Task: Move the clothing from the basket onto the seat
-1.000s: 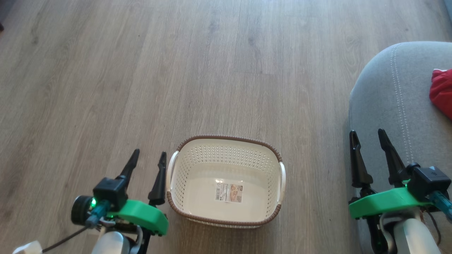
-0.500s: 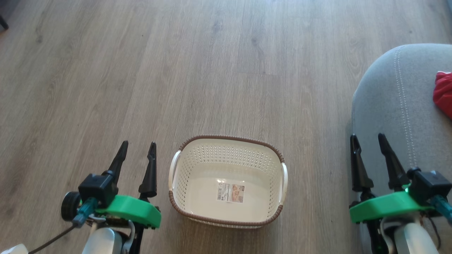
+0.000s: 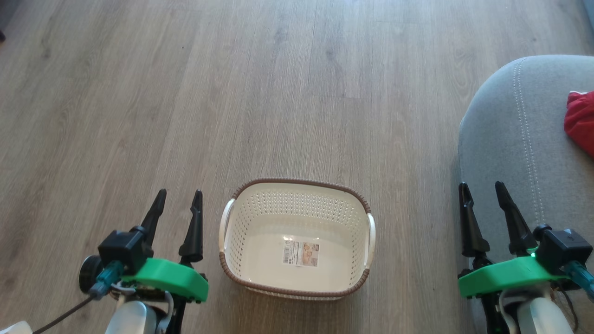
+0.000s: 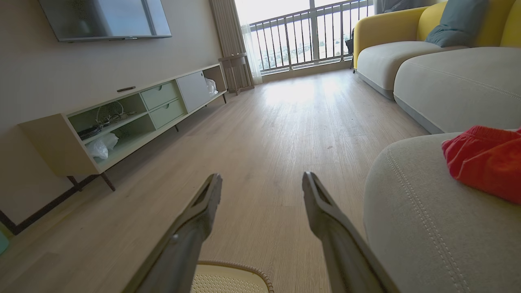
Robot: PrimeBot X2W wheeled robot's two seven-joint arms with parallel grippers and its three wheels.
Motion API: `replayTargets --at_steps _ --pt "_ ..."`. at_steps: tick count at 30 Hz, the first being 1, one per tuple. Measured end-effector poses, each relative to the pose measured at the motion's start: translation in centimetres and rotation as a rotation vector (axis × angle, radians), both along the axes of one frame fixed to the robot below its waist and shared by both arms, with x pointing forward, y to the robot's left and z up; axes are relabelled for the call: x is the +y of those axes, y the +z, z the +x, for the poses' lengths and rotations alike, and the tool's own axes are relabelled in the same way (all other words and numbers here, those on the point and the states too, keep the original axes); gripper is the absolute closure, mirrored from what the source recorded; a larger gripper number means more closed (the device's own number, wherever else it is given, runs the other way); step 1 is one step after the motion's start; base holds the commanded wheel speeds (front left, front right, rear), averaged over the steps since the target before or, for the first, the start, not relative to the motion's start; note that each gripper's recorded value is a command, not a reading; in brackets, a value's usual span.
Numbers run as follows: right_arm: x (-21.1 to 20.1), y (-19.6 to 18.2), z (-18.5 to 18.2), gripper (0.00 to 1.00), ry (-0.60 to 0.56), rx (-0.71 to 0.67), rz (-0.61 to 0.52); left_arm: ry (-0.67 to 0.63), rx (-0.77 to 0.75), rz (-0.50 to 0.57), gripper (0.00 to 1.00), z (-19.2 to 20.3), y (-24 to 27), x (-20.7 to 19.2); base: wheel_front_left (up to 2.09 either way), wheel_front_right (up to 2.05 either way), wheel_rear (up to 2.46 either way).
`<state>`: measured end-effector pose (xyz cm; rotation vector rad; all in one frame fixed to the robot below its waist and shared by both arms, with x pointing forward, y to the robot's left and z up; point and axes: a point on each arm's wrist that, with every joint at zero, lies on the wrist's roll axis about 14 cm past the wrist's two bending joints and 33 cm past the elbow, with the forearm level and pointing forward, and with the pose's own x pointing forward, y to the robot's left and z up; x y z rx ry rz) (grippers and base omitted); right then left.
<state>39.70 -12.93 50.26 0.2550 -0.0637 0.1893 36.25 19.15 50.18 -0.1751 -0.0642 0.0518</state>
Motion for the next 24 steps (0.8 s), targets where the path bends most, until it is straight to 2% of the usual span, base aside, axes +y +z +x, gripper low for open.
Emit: replayTargets --at_steps 22,23,24 --pt "0.1 0.0 0.0 0.00 0.003 -0.001 0.001 -0.004 0.019 -0.024 0.00 -0.1 -0.7 0.1 0.00 0.00 0.00" --pt "0.1 0.0 0.0 1.00 0.004 0.001 0.001 -0.003 0.022 -0.024 1.00 -0.1 -0.8 0.1 0.00 0.00 0.00" --pt "0.1 -0.5 -0.1 1.00 0.004 0.016 -0.001 -0.002 0.038 -0.025 1.00 -0.3 -1.3 0.1 0.00 0.00 0.00"
